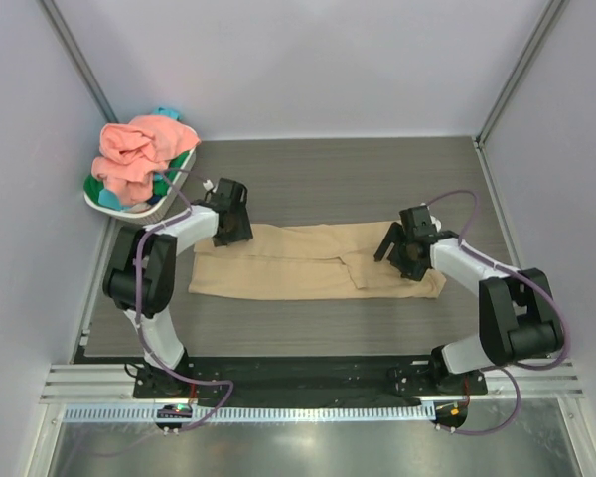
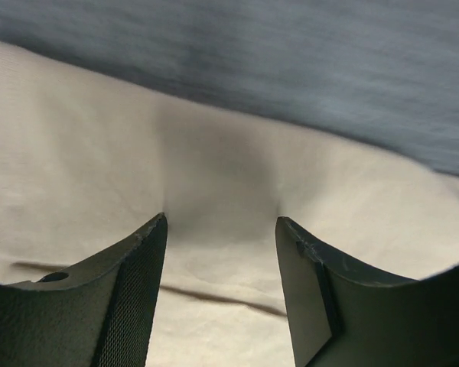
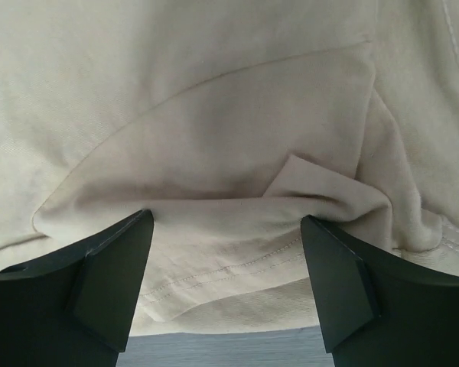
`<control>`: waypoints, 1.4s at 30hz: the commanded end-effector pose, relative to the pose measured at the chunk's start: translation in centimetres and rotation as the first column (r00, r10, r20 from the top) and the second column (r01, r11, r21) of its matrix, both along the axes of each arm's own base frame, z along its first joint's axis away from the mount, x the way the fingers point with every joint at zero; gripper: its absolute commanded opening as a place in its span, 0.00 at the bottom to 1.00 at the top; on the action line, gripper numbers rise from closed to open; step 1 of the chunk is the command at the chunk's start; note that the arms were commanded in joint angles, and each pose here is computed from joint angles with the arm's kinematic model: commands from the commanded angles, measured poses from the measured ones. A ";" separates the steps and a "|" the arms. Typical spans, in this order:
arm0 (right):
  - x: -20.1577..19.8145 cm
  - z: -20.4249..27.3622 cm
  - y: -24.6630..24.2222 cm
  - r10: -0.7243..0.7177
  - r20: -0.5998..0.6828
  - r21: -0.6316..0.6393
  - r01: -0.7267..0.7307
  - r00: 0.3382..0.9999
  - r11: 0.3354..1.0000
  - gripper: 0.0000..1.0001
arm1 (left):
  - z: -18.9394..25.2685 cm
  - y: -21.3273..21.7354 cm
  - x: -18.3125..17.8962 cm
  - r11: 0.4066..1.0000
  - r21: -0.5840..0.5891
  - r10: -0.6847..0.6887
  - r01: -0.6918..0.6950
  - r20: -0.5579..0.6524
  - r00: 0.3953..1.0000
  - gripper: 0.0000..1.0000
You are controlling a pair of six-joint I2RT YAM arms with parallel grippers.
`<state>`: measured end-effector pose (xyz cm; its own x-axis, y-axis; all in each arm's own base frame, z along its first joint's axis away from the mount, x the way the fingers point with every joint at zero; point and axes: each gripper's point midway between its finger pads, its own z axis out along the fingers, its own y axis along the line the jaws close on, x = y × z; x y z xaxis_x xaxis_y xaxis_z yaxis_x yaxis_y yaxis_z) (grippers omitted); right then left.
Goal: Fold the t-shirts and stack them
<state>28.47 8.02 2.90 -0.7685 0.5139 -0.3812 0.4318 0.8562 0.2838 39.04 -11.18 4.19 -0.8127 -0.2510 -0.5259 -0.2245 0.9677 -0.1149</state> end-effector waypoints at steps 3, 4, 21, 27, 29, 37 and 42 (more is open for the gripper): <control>3.2 -2.5 -0.3 -0.028 -0.052 -0.070 0.024 0.998 0.997 0.86 | -3.3 -1.1 -1.9 0.999 -0.039 -0.008 0.004 -0.094 0.996 0.59; 4.9 -2.2 -0.1 -0.028 -0.039 -0.075 0.025 0.999 0.997 0.85 | -4.0 -1.1 -2.7 0.999 -0.049 -0.007 0.001 -0.119 0.993 0.59; 28.2 -6.7 14.4 0.423 0.075 0.023 -0.426 0.903 0.905 0.84 | -8.4 -17.1 -25.2 0.814 -0.580 -0.222 -0.023 -0.347 0.911 0.59; 30.9 -6.4 16.5 0.435 0.180 0.009 -0.444 0.882 0.896 0.87 | -4.8 -21.2 -27.8 0.801 -0.592 -0.312 0.090 -0.284 0.906 0.59; 31.3 -6.5 16.1 0.417 0.182 -0.013 -0.422 0.890 0.907 0.87 | -3.9 -21.0 -27.7 0.829 -0.547 -0.308 0.115 -0.277 0.910 0.60; 32.5 -6.2 12.8 0.277 0.185 -0.138 -0.254 0.943 0.957 0.88 | 1.2 -18.8 -26.7 0.890 -0.395 -0.301 0.228 -0.133 0.944 0.61; 32.9 -5.7 9.2 0.109 0.192 -0.208 -0.068 0.975 0.976 0.88 | 2.4 -16.6 -27.0 0.920 -0.321 -0.271 0.224 -0.110 0.956 0.61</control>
